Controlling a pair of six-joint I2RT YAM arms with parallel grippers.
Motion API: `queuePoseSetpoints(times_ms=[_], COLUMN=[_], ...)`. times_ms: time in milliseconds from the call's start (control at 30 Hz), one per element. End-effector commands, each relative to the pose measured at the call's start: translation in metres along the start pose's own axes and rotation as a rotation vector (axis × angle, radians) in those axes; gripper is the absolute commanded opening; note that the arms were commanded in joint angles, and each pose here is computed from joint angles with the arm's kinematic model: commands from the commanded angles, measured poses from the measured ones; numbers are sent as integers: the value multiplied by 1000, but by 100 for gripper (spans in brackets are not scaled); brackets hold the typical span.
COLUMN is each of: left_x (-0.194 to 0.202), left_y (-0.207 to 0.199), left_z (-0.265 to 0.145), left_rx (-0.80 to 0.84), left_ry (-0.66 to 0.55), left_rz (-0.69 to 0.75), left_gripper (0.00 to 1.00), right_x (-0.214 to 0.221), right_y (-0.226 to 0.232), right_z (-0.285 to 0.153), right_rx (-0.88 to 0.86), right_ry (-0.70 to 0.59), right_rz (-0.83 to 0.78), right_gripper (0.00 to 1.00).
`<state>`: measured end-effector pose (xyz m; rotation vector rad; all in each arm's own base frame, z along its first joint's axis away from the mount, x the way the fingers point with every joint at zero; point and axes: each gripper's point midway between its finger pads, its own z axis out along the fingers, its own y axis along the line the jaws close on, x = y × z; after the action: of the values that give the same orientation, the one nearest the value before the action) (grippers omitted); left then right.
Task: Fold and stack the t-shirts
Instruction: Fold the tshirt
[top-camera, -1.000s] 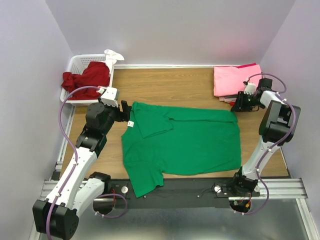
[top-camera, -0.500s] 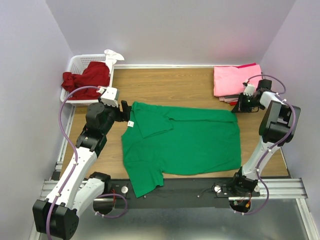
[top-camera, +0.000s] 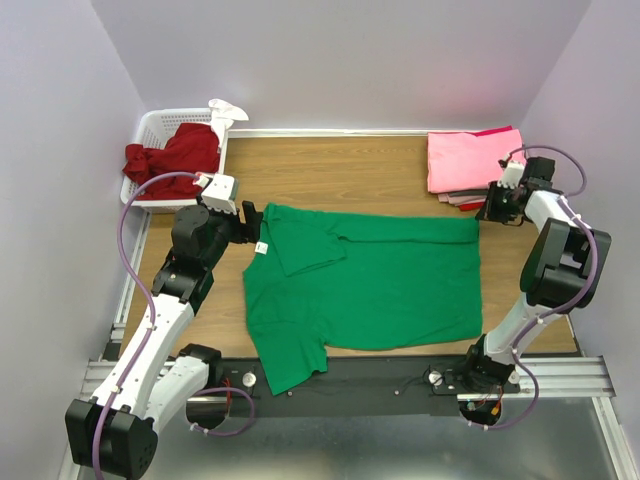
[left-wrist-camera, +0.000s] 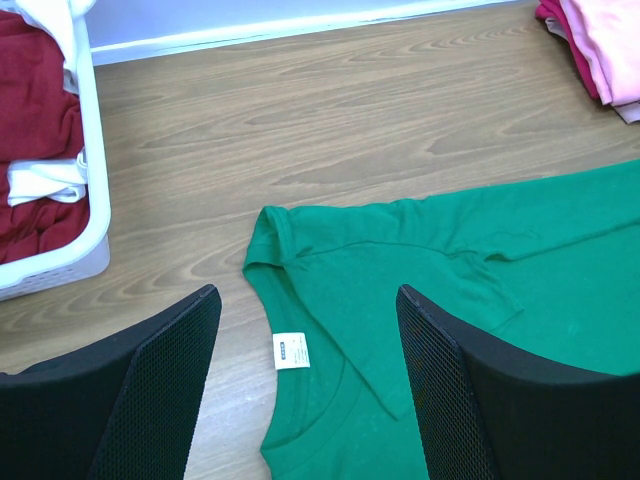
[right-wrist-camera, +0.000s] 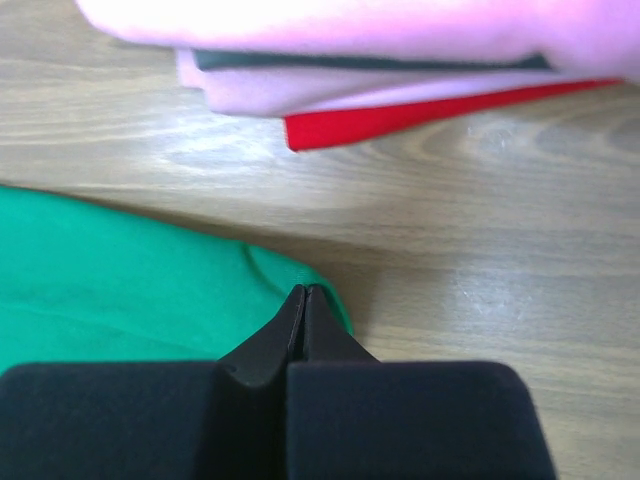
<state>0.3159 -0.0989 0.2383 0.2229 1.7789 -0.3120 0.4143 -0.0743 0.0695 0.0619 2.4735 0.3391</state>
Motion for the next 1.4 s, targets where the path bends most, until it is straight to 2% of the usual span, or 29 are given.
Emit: queuePoseSetpoints(times_ms=[0,267,333,367,400,433,500,600,633,700,733,767,867,933,1000,1033,1100,1367], left_x=[-12,-12,-12,-11,-11,-11,-12,-12,-11,-10,-10,-9,3,25,26,31,53,68], left_y=[-2,-2,-1,-1,-1,-1,1,3,4,9,12,16,13,23,30,32,39,45], left_z=[-2,-2,-2,-2,-2,-2,-2,-3,-2,0,4,7,30,53,79,87,106,152], left_rx=[14,11,9,9,6,6,-4,-14,-17,-23,-21,-14,79,80,74,65,43,-1], left_ry=[-32,-34,-34,-32,-31,-32,-33,-34,-34,-37,-57,-60,-6,71,128,148,216,280], left_rz=[16,16,16,16,15,17,15,15,13,-14,-33,-93,-198,-261,-296,-309,-348,-367], left_gripper=[79,79,79,79,79,79,79,79,79,83,86,93,94,83,68,57,50,53], right_x=[3,-1,-9,-14,-21,-24,-31,-28,-31,-25,-16,-13,0,3,5,5,6,4], right_y=[-17,-36,-43,-44,-45,-45,-44,-29,-9,18,39,50,78,85,85,84,82,61], right_z=[0,-4,-9,-12,-17,-19,-27,-29,-35,-38,-41,-43,-45,-47,-48,-48,-47,-48], right_rx=[88,199,245,257,270,273,277,206,112,-28,-136,-194,-365,-398,-397,-392,-379,-279], right_ry=[-15,-32,-57,-71,-95,-104,-124,-130,-161,-177,-187,-194,-192,-197,-198,-197,-193,-192], right_rz=[23,30,23,15,3,-3,-22,-68,-102,-170,-177,-185,-166,-186,-195,-192,-189,-175], right_gripper=[1,10,26,29,36,41,42,54,69,85,99,100,100,100,100,100,100,99])
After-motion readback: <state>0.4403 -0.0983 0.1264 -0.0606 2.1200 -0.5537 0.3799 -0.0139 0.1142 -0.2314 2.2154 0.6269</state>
